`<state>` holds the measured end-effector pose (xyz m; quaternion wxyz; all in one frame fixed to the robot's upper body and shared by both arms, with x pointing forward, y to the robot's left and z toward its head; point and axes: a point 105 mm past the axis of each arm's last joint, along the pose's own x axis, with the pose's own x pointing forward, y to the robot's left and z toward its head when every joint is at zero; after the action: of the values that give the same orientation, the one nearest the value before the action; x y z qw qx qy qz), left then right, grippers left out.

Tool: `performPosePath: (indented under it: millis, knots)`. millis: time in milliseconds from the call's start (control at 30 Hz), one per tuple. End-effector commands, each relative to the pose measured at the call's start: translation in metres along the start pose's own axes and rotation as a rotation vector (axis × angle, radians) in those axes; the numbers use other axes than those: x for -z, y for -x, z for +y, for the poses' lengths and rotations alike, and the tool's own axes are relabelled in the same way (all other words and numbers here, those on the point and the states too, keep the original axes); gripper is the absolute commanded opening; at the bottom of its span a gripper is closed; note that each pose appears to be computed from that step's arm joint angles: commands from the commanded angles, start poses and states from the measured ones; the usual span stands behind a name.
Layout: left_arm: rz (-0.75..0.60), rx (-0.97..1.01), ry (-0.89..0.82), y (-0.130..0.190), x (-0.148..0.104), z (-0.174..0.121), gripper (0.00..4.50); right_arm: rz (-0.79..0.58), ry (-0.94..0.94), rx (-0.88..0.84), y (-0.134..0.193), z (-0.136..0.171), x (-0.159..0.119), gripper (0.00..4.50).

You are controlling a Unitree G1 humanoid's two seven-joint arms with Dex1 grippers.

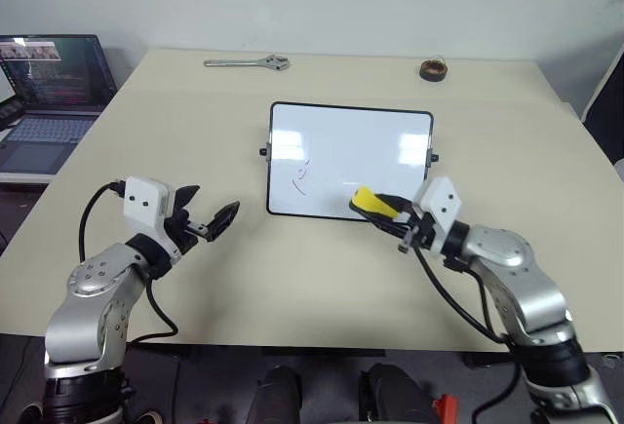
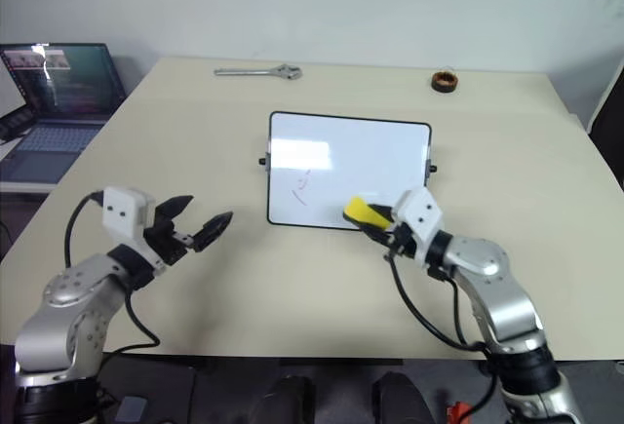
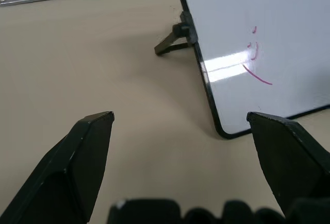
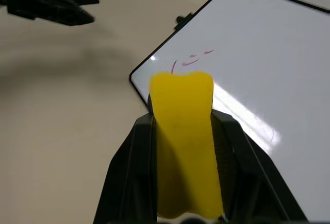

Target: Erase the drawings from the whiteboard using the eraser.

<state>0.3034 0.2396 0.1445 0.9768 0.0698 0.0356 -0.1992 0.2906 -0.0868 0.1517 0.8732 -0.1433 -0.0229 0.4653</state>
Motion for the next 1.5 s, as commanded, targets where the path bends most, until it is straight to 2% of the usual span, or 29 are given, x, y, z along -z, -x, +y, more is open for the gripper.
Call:
performPosePath:
  millis: [33, 233, 433, 600, 700, 733, 833, 933, 1000, 1100, 1200, 1267, 1433, 1500]
  knots:
    - [-0.016, -0.024, -0.079, 0.011, -0.009, 0.008, 4.5, -0.009, 0.028, -0.028, 0.004, 0.007, -0.006, 1.09]
    - [-0.009, -0.034, -0.089, 0.012, -0.008, 0.011, 4.5, -0.018, 0.091, -0.006, -0.018, 0.002, -0.011, 1.09]
    - [-0.026, -0.003, -0.093, 0.006, -0.011, 0.002, 4.5, -0.005, 0.349, 0.188, -0.083, -0.031, -0.02, 1.09]
    - [-0.011, 0.081, -0.083, 0.006, -0.012, -0.006, 4.5, -0.034, 0.417, 0.248, -0.124, -0.049, -0.043, 1.09]
    - [0.0, 0.112, -0.09, 0.006, -0.012, -0.009, 4.5, 0.002, 0.457, 0.23, -0.138, -0.053, -0.037, 1.09]
    - [0.003, 0.121, -0.092, 0.005, -0.012, -0.01, 4.5, 0.012, 0.465, 0.221, -0.141, -0.053, -0.034, 1.09]
    - [0.02, 0.148, -0.102, 0.006, -0.009, -0.015, 4.5, 0.135, 0.518, 0.062, -0.146, -0.032, 0.003, 1.09]
    - [0.027, 0.154, -0.104, 0.006, -0.008, -0.016, 4.5, 0.263, 0.54, -0.044, -0.139, -0.021, 0.036, 1.09]
    - [0.03, 0.153, -0.104, 0.007, -0.006, -0.015, 4.5, 0.302, 0.56, -0.098, -0.133, -0.016, 0.046, 1.09]
    - [0.036, 0.154, -0.102, 0.009, -0.001, -0.012, 4.5, 0.266, 0.621, -0.109, -0.134, -0.013, 0.037, 1.09]
    - [0.041, 0.158, -0.1, 0.01, 0.003, -0.011, 4.5, 0.08, 0.61, 0.146, -0.143, -0.04, -0.01, 1.09]
    - [0.044, 0.165, -0.097, 0.01, 0.006, -0.011, 4.5, -0.005, 0.576, 0.252, -0.145, -0.053, -0.034, 1.09]
    - [0.048, 0.177, -0.091, 0.009, 0.012, -0.012, 4.5, 0.066, 0.576, 0.191, -0.159, -0.044, -0.022, 1.09]
    - [0.049, 0.18, -0.089, 0.009, 0.013, -0.012, 4.5, 0.13, 0.596, 0.097, -0.165, -0.03, -0.006, 1.08]
